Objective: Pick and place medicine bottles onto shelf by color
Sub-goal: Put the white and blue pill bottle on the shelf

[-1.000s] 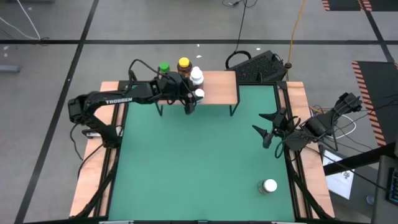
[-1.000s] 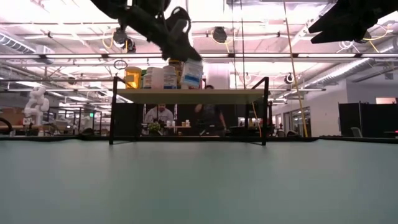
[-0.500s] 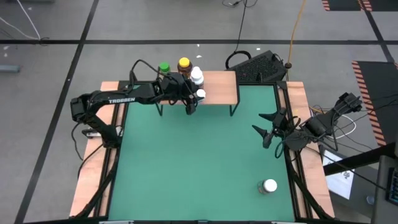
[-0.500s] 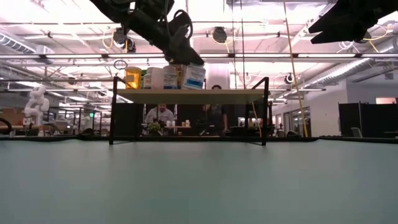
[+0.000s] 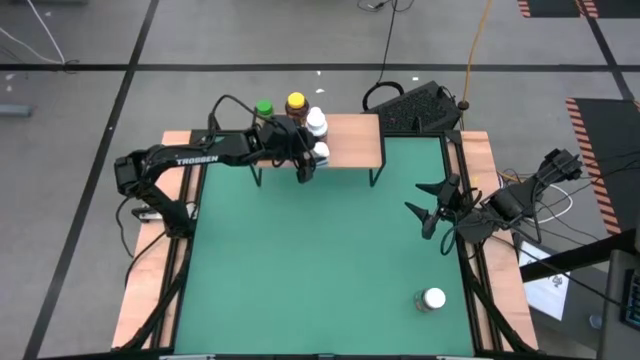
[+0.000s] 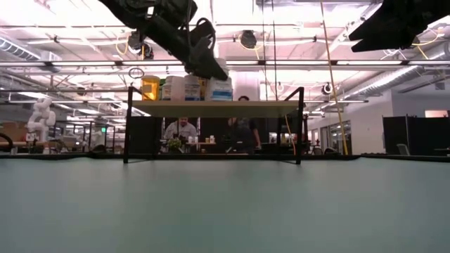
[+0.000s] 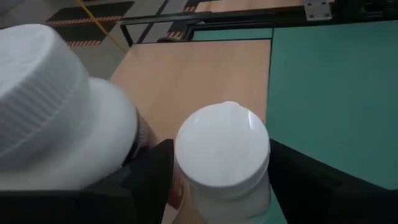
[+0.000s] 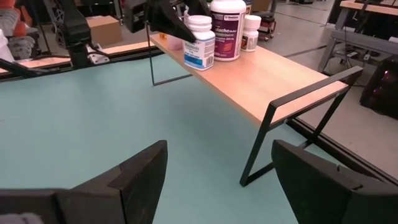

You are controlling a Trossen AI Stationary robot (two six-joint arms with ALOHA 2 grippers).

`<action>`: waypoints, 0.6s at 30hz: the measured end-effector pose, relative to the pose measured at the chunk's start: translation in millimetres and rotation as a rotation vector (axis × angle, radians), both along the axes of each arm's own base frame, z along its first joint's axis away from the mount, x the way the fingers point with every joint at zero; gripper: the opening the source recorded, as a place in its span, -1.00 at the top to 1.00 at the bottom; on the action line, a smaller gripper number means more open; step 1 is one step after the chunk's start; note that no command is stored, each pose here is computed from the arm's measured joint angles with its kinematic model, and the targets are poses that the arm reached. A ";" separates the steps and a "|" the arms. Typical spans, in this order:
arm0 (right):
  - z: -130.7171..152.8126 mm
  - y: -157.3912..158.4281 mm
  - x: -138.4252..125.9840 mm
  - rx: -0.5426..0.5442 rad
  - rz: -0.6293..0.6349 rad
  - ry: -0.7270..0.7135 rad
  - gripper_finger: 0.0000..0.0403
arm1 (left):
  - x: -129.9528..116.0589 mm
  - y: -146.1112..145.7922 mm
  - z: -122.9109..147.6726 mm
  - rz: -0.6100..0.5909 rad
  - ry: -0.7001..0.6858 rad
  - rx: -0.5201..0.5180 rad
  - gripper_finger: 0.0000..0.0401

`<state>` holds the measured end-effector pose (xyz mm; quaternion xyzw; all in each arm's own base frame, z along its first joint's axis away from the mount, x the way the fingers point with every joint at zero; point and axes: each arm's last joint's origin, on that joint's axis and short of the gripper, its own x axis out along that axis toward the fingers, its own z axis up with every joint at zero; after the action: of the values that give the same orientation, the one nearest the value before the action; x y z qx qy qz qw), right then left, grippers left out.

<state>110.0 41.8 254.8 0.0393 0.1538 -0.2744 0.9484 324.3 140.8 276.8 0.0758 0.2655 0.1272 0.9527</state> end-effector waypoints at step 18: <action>0.0 0.3 0.2 0.006 0.007 0.001 -0.40 | -5.0 2.6 6.8 -0.005 -0.003 0.047 -0.28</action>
<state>110.2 42.0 254.8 0.0417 0.1551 -0.2708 0.9491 319.3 143.4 283.7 0.0987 0.2607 0.1314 0.9513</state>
